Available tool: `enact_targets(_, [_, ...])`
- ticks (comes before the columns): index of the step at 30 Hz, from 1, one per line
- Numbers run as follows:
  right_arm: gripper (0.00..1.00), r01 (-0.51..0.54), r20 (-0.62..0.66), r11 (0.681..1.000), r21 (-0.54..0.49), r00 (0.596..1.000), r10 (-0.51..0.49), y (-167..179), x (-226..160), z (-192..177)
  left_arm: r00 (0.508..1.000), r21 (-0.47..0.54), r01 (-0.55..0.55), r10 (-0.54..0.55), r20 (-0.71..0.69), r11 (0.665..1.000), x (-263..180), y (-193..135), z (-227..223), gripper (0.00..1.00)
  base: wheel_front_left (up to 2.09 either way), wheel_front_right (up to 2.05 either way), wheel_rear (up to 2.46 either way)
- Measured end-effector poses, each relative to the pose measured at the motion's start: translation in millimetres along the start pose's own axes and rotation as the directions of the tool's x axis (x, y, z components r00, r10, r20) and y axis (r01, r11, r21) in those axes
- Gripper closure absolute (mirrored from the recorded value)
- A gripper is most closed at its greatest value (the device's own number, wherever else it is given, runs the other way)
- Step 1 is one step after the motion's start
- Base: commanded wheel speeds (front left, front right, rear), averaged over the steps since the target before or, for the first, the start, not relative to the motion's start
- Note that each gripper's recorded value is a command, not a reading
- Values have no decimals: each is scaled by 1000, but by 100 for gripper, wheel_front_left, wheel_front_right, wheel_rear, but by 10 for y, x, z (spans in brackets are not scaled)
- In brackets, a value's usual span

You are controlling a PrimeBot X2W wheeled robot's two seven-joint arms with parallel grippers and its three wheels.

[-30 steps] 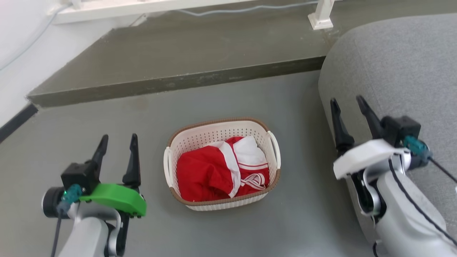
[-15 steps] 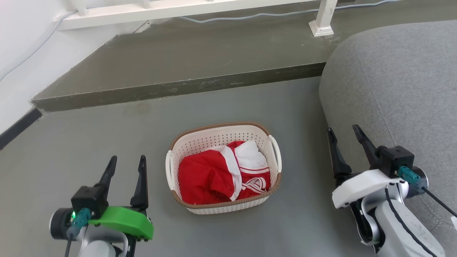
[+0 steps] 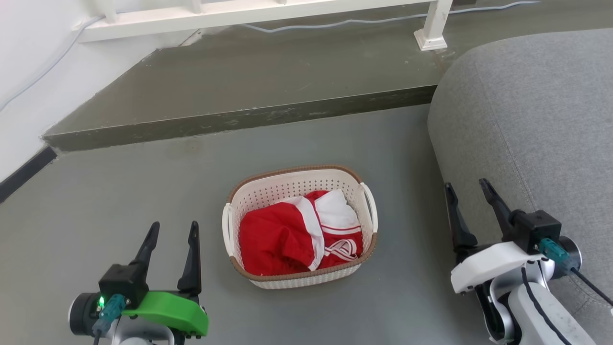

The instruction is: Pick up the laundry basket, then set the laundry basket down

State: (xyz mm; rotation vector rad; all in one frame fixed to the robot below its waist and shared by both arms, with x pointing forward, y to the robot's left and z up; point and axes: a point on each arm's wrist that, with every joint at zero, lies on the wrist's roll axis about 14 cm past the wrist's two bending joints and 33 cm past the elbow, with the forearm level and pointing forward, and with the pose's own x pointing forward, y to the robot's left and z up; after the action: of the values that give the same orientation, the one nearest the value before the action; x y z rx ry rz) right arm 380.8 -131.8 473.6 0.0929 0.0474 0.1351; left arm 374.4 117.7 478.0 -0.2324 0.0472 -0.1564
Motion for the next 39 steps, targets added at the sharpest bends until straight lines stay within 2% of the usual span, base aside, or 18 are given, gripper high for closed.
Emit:
enact_targets(27, [0, 7, 16, 1000, 3, 1000, -7, 35, -96, 36, 1000, 16, 4, -4, 2, 1000, -97, -27, 0, 0, 0, 0, 0])
enact_targets(28, [100, 8, 6, 1000, 5, 1000, -8, 37, -105, 1, 1000, 15, 4, -3, -10, 1000, -104, -29, -36, 100, 0, 0, 0])
enact_targets(32, [100, 17, -56, 1000, 19, 998, -16, 59, -202, -196, 999, 7, 0, 0, -53, 1000, -141, -49, -174, 100, 0, 0, 0])
enact_targets(39, [100, 20, -63, 998, 65, 998, -16, 74, -231, -212, 998, -41, -11, 8, -66, 999, -184, -44, -210, 100, 0, 0, 0])
